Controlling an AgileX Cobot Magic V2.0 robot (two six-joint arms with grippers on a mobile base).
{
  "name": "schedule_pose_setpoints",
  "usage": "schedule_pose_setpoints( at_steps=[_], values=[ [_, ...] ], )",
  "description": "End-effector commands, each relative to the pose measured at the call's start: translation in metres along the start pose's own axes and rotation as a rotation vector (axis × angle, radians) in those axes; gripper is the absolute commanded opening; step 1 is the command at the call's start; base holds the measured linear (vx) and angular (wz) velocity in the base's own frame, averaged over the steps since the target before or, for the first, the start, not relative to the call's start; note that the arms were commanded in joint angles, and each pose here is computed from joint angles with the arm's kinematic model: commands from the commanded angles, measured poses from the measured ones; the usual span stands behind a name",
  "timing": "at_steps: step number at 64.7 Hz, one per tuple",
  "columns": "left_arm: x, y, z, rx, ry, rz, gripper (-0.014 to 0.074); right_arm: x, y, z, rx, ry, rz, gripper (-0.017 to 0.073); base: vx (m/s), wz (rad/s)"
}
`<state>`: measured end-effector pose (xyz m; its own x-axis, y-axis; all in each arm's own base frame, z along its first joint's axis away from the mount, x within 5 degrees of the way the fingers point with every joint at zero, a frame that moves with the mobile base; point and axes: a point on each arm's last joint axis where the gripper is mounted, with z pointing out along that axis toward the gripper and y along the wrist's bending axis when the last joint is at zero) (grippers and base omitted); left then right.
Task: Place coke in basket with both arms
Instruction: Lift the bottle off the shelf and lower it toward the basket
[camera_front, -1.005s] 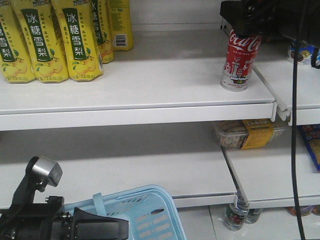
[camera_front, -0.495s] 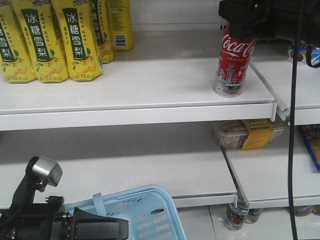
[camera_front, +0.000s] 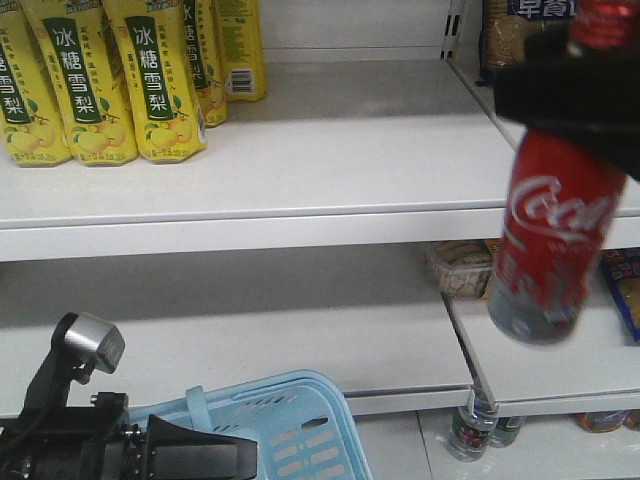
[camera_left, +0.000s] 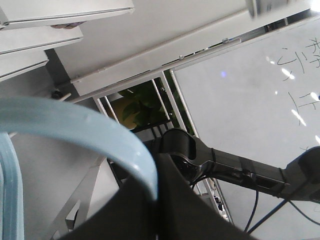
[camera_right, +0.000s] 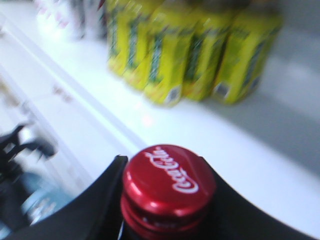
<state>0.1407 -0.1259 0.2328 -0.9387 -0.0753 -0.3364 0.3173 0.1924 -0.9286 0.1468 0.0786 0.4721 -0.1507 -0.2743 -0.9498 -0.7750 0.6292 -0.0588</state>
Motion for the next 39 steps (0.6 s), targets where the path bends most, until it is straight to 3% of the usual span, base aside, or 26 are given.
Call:
schedule_pose_setpoints(
  at_steps=[1,7,15,27,39],
  values=[
    [0.001,-0.029,-0.003,0.243,0.036,0.025,-0.0007,-0.002,0.017,-0.018,-0.015,-0.031,0.044,-0.0003,0.00,0.00],
    [0.001,-0.029,-0.003,0.243,0.036,0.025,-0.0007,0.018,0.030,-0.021,-0.058,-0.022,0.096,-0.0003,0.00,0.00],
    [0.001,-0.029,-0.003,0.243,0.036,0.025,-0.0007,0.062,0.040,-0.010,-0.103,-0.022,0.233,-0.0003,0.00,0.00],
    [0.001,-0.029,-0.003,0.243,0.036,0.025,-0.0007,0.127,0.039,0.018,-0.118,-0.054,0.433,-0.0003,0.00,0.00],
    [0.001,-0.029,-0.003,0.243,0.036,0.025,-0.0007,0.151,0.033,0.036,-0.148,-0.156,0.532,-0.0003,0.00,0.00]
  ],
)
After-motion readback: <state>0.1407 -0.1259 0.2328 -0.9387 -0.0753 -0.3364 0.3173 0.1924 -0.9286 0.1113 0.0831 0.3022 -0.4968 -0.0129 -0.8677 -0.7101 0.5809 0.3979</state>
